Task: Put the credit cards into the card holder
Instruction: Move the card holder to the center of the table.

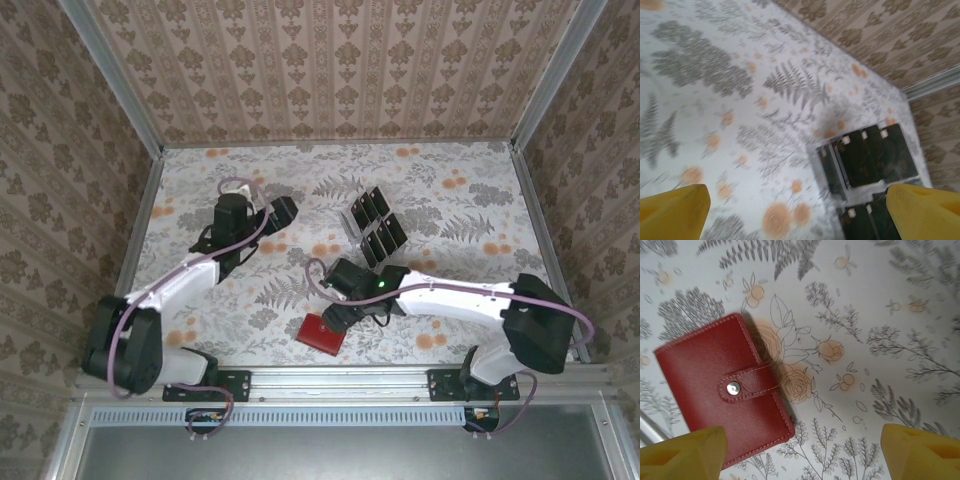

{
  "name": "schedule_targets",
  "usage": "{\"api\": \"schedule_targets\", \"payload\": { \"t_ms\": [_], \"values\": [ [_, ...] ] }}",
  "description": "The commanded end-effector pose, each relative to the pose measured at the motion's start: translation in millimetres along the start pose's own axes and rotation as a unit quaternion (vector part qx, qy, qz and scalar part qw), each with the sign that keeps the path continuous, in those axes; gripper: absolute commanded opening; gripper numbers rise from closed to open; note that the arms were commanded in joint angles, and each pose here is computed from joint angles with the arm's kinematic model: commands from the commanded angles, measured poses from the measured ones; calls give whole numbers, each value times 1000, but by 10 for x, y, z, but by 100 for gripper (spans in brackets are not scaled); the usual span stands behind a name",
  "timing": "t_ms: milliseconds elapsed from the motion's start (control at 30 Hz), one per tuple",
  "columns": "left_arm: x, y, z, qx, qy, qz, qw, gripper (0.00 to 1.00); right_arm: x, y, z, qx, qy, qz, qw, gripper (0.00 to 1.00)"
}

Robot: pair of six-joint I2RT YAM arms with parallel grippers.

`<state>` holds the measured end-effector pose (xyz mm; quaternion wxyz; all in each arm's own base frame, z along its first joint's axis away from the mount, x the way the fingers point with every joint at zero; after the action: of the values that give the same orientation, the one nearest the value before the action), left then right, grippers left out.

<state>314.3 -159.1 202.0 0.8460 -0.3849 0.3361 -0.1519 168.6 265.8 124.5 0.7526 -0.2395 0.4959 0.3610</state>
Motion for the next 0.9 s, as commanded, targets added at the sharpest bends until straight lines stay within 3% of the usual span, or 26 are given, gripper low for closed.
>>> {"api": "schedule_targets", "payload": {
  "t_ms": [0, 300, 700, 867],
  "values": [
    [-247, 314, -199, 35, 23, 85, 995, 100, 87, 73, 93, -31, -1, -9, 999, 81],
    [-584, 579, -332, 36, -2, 112, 993, 100, 311, 174, 130, -42, 21, 13, 999, 81],
    [-584, 741, -390, 24, 7, 124, 992, 100, 483, 293, 150, -39, 34, 56, 997, 80],
    [-570, 755, -399, 23, 10, 125, 992, 100, 557, 295, 173, -33, 38, 52, 997, 72]
  ]
}}
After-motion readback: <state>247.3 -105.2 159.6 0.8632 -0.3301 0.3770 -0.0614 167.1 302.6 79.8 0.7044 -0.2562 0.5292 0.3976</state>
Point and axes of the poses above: each hand's point on the last joint's axis, 136 mm out from that joint toward the fingers, its own x axis out along the fingers, its own y axis along the line the jaws close on, z = x × y, the point moved 6 cm from there along -x, back along the fingers, and after that the axes turned 10 degrees about -x, right-handed, at the moved point
